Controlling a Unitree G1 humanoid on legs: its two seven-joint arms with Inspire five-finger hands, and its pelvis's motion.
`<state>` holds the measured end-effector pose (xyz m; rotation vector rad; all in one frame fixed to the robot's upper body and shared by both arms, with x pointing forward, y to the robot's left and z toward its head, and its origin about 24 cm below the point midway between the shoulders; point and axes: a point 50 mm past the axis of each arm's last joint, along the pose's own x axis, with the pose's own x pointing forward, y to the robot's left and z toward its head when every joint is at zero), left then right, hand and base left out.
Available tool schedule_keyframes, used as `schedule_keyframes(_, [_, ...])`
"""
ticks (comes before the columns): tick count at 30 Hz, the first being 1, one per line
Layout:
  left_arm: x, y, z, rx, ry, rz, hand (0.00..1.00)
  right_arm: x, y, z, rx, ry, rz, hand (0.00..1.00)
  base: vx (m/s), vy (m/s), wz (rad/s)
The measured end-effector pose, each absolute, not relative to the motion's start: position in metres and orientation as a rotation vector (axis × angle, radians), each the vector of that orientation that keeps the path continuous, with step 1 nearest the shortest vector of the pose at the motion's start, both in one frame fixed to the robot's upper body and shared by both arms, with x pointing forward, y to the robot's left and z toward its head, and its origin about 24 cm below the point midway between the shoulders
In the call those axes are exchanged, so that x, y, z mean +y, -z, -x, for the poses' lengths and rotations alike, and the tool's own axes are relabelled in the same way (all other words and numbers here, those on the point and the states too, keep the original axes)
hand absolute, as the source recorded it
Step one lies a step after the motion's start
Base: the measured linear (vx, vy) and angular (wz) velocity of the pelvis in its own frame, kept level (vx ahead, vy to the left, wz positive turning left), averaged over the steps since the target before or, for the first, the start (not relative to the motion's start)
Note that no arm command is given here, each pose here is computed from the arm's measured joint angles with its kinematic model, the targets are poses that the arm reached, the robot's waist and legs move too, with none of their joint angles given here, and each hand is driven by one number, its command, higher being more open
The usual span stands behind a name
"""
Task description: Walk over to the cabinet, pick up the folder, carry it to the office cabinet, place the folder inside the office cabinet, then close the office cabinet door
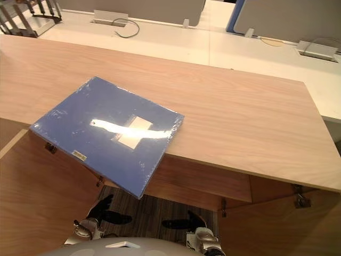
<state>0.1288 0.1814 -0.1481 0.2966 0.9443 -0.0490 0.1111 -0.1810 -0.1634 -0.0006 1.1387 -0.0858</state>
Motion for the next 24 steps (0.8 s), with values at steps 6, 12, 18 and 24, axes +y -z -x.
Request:
schedule_keyframes(6, [0.188, 0.144, -0.127, 0.901, -0.047, -0.269, 1.00, -0.181, 0.164, -0.108, 1.142, 0.114, -0.017, 1.00, -0.01, -0.020, 0.50])
schedule_keyframes(12, [0.189, 0.139, -0.128, 0.857, -0.168, -0.184, 1.00, -0.181, 0.163, -0.113, 1.117, 0.131, -0.028, 1.00, -0.05, -0.003, 0.45])
schedule_keyframes(18, [0.188, 0.122, -0.133, 0.742, -0.177, -0.177, 1.00, -0.179, 0.162, -0.117, 1.110, 0.120, -0.024, 1.00, -0.08, 0.024, 0.31])
schedule_keyframes(24, [0.171, 0.088, -0.131, 0.557, -0.054, -0.256, 1.00, -0.174, 0.161, -0.127, 1.102, 0.082, 0.015, 1.00, -0.11, 0.016, 0.20])
